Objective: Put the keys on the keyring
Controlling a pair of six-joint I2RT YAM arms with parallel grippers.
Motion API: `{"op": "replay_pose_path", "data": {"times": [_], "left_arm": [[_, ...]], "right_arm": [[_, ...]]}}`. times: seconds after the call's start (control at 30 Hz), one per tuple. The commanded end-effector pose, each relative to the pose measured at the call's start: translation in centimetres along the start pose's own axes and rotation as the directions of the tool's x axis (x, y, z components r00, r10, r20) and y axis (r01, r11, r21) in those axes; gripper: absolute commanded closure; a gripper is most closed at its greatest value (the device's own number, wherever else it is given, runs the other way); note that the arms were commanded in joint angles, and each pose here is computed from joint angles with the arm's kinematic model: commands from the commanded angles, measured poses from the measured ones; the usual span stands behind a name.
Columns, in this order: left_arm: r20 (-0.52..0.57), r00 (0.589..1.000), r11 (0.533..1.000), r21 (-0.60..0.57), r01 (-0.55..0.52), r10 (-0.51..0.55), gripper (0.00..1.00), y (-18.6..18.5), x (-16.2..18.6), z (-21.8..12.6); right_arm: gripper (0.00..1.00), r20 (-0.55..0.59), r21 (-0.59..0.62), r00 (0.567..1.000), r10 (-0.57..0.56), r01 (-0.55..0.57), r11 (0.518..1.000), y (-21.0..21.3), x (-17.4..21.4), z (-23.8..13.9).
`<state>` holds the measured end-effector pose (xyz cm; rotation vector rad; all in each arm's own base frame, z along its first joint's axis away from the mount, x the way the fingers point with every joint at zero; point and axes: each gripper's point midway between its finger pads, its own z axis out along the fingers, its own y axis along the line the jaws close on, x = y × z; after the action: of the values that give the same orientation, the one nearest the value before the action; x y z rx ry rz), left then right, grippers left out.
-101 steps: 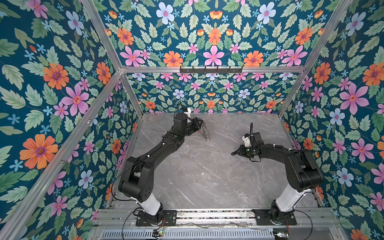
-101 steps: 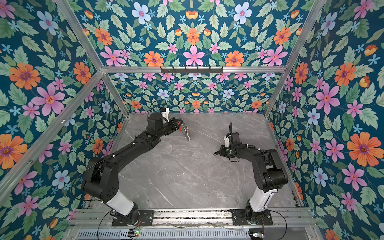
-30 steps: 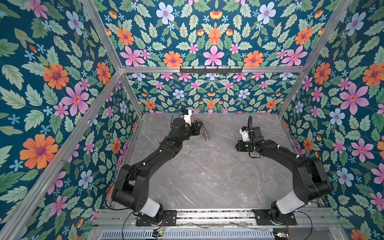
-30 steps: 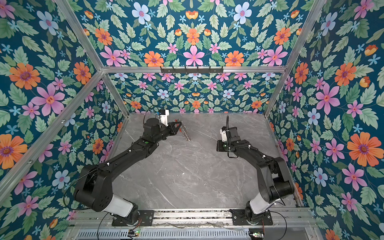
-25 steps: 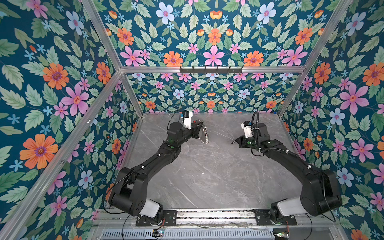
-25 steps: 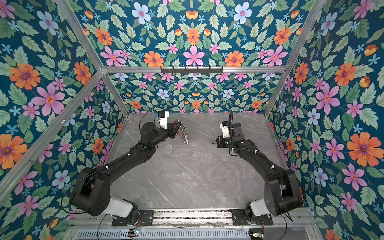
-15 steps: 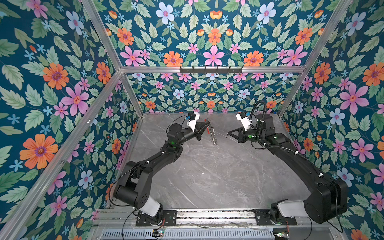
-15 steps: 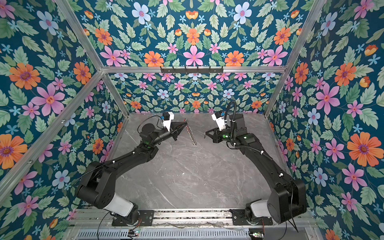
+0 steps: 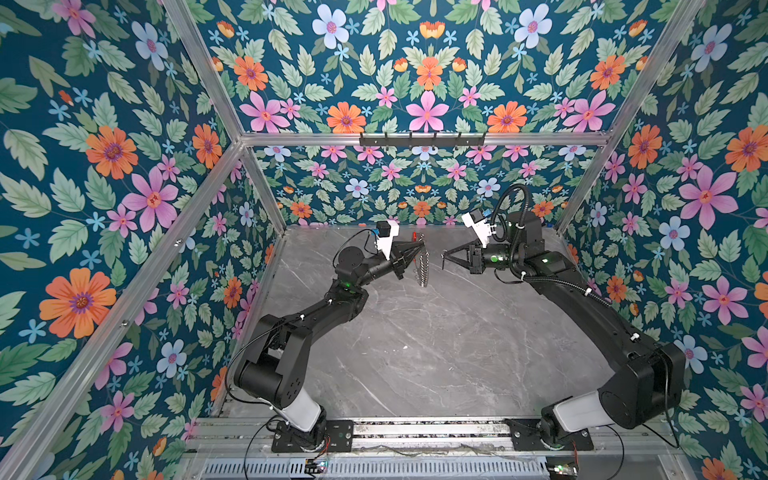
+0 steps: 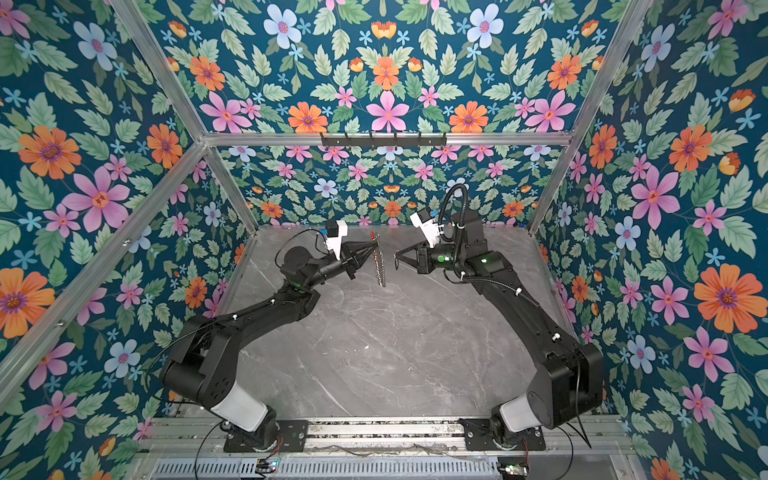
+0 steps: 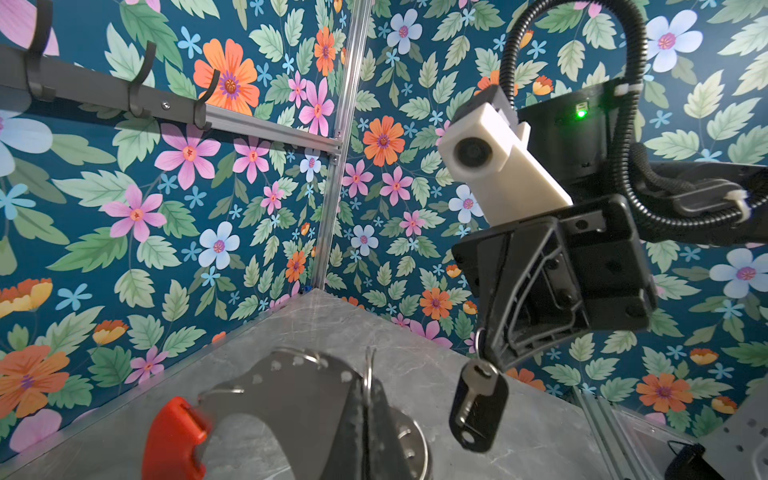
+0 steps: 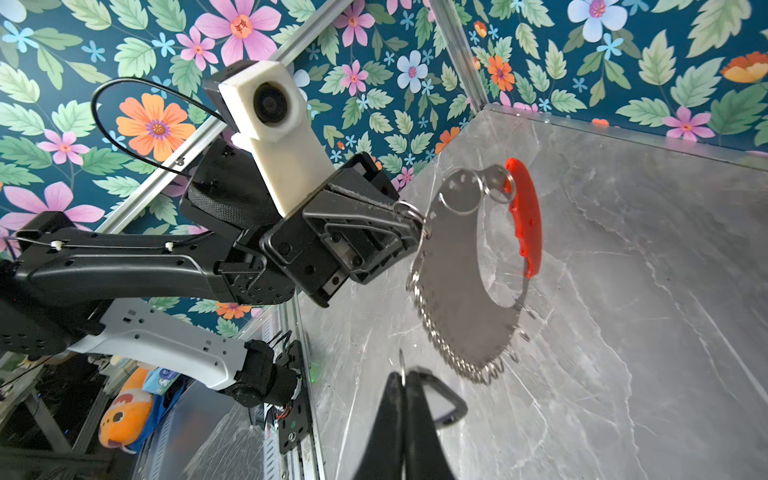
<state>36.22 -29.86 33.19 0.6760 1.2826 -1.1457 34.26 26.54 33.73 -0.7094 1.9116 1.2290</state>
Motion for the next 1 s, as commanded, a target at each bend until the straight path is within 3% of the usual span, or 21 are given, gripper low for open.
{"op": "replay_pose_path", "data": {"times": [0.0,0.97], "left_arm": [[0.036,0.999,0.998,0.065,-0.007,0.005,1.0,-1.3,-1.5,0.1],[0.032,0.999,0.996,0.085,0.008,-0.011,1.0,-2.0,-1.4,0.2]], "right_arm": [[1.0,0.011,-0.042,0.999,-0.03,0.031,0.999,1.1,-1.2,0.4],[1.0,-0.031,-0.01,0.999,-0.018,0.018,1.0,0.2,-3.1,3.5]]}}
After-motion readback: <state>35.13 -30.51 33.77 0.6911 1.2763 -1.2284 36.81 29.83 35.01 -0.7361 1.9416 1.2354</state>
